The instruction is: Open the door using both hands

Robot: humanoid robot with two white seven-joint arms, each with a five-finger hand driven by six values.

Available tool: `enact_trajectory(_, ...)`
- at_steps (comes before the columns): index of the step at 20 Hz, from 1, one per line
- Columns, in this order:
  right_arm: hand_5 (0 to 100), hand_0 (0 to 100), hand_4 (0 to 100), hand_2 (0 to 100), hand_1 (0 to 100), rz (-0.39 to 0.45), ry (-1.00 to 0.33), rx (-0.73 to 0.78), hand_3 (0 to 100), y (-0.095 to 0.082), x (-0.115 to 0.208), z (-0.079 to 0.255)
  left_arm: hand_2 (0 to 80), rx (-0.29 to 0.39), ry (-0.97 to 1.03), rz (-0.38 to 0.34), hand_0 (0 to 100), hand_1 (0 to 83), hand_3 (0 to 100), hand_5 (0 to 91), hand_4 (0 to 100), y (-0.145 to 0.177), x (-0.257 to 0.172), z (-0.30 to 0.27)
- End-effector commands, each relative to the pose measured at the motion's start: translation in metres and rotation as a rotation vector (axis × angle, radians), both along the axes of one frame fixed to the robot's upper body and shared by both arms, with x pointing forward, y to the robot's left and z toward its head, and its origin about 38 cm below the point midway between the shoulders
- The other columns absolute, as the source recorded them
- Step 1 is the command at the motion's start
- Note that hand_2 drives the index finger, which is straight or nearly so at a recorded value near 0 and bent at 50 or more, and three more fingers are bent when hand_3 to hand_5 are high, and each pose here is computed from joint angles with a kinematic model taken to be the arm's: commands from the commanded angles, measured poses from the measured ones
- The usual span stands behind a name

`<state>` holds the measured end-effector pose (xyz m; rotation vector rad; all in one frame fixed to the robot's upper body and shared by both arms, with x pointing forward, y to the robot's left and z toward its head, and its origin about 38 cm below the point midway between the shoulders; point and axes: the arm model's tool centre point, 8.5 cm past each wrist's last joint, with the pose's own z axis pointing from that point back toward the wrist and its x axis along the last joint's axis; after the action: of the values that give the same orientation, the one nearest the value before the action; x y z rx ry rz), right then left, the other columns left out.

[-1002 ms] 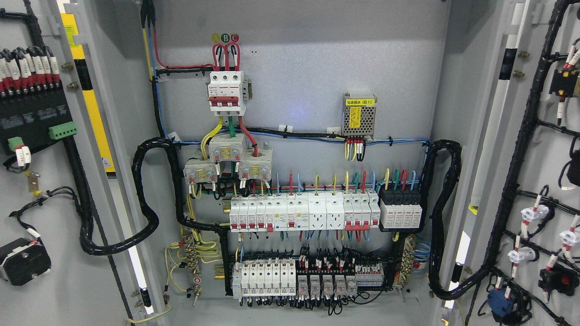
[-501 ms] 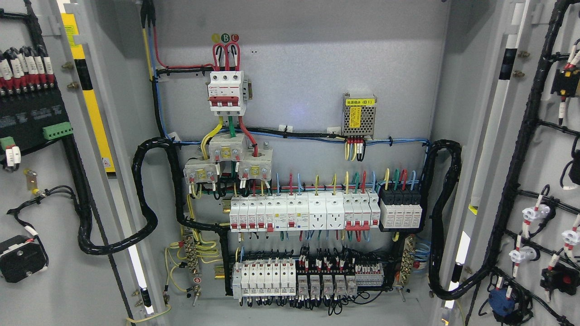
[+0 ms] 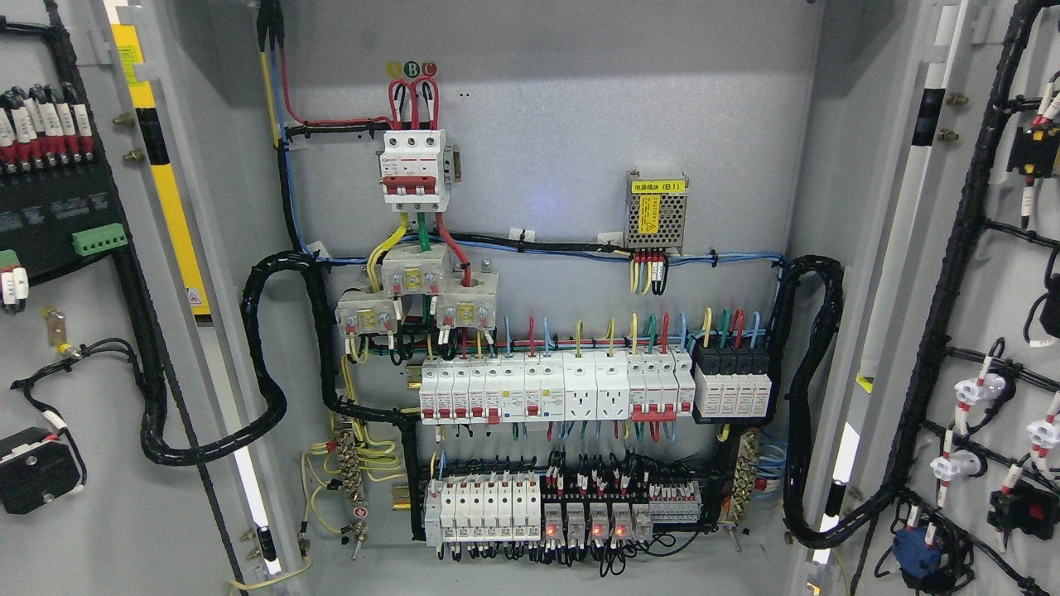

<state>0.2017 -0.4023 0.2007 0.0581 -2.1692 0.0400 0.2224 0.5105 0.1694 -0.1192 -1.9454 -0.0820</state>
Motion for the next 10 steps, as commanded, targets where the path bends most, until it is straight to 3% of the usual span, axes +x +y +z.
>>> enact_trajectory(1,0,24,0,0,0,0.025,-0.014,-0.003,0,0.007,0.001,0.003,0.0,-0.003,0.013,0.016,0,0.0,0,0.0,0,0.007,-0.001,-0.002)
enact_trajectory(10,0,24,0,0,0,0.082,-0.014,0.007,0,0.023,0.004,0.002,0.0,-0.003,0.014,0.017,0,0.0,0,0.0,0,0.007,-0.001,-0.003)
